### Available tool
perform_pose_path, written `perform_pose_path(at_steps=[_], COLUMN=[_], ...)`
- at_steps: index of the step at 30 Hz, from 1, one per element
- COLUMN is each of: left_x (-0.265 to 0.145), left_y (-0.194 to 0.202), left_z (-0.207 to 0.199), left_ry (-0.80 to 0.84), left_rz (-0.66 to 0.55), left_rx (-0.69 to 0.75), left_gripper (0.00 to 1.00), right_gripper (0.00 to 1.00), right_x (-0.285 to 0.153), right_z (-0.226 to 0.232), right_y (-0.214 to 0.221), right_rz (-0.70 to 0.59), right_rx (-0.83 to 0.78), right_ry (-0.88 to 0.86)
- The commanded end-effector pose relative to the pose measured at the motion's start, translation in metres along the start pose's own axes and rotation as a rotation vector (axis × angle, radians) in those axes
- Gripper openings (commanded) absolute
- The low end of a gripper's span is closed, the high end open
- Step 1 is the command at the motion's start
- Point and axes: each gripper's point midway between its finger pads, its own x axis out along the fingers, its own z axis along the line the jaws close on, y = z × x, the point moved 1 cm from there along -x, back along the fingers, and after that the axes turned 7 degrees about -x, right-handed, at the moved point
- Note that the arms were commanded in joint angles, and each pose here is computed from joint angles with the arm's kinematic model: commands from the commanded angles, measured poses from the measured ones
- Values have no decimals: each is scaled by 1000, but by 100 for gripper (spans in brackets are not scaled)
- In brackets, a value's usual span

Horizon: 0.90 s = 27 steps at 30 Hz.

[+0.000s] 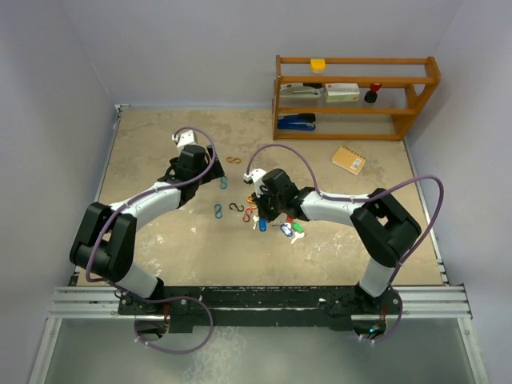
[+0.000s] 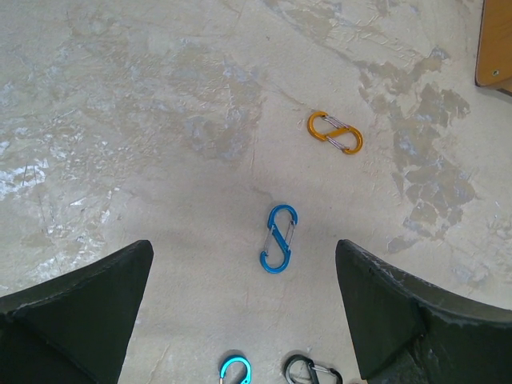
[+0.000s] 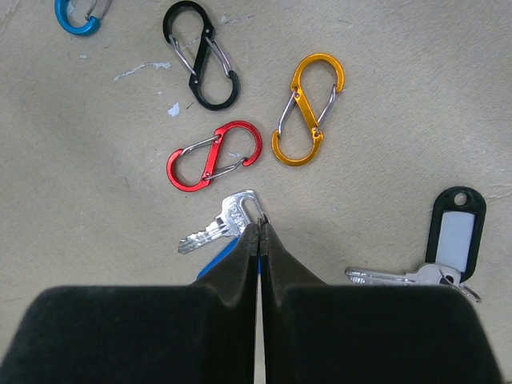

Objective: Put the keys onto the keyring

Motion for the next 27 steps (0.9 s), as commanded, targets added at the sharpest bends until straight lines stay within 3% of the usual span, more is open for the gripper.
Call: perform_pose_path(at_steps=[1,8,16,27], left_x=[-4,-5,1,14], left_y=[-16,-13,-3,30], left_z=[-11,-25,-41,-37], left_ry=[50,131,216,36], left_rz=[-44,-20,14,7], left_rx=[-37,-39,-44,106], left_gripper=[93,93,91,89], right_gripper=[0,0,0,0], right_x=[-11,-51,-72,-91], right_z=[-6,-12,-18,-26], right_y=[-27,-61,-68,-77], right_rz=[-73,-250,-338,-403], right_rx=[-18,-30,-29,2], right_ry=[47,116,167,230])
